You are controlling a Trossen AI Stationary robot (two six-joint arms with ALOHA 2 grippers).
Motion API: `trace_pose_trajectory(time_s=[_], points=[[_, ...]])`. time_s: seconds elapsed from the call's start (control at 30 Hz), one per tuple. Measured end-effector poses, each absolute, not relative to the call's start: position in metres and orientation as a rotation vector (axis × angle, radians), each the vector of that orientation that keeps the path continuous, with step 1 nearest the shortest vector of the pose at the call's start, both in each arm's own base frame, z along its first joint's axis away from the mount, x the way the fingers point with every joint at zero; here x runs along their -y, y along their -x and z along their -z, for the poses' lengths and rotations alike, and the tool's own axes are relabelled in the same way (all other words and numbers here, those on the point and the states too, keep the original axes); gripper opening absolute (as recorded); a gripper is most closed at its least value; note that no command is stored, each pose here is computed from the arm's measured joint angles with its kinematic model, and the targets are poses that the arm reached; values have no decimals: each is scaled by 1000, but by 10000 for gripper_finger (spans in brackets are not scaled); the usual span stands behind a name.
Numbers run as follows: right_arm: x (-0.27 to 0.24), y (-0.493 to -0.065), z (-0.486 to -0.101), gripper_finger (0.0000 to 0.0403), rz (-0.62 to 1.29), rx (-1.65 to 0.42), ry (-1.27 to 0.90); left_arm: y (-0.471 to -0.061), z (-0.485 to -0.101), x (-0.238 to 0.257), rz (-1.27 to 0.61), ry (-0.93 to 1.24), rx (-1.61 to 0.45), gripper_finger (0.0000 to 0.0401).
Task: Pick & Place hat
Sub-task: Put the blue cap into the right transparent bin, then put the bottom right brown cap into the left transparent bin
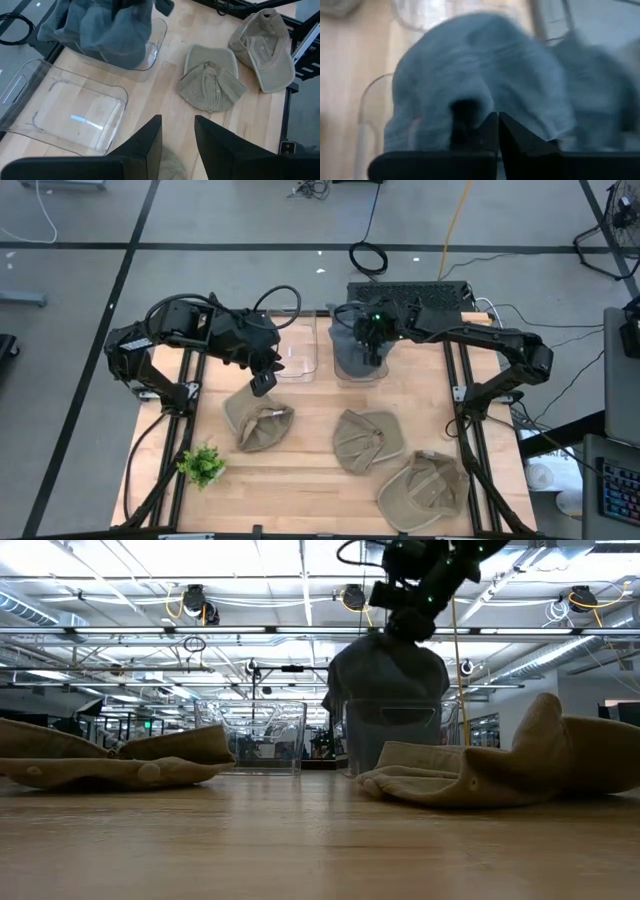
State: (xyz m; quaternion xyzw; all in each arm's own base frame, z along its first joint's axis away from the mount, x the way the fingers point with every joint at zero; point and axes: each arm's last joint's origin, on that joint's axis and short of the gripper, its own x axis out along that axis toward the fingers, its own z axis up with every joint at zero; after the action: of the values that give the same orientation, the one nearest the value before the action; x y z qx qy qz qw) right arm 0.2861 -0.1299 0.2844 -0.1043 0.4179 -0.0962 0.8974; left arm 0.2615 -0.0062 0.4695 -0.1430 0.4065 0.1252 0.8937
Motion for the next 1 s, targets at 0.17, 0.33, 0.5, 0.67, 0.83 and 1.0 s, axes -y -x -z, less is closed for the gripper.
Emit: trace_pose_trajectory(time_s=[0.17, 0.33, 0.5, 0.67, 0.83, 1.0], points=[[130, -284, -269, 0, 197, -886, 209, -262, -469, 4, -266, 301, -842, 124], [132, -284, -285, 0, 277, -869, 250, -262, -469, -1, -281, 310, -840, 124], [125, -279, -326, 0, 320, -760, 291, -262, -469, -2, -264, 327, -845, 124], [103, -273, -350, 0, 297, -722, 234, -262, -469, -3, -261, 330, -845, 124], [67, -270, -368, 0, 269, -679, 192, -262, -470, -3, -253, 309, -841, 124], [33, -265, -382, 0, 315, -648, 210, -263, -471, -3, -252, 301, -828, 124]])
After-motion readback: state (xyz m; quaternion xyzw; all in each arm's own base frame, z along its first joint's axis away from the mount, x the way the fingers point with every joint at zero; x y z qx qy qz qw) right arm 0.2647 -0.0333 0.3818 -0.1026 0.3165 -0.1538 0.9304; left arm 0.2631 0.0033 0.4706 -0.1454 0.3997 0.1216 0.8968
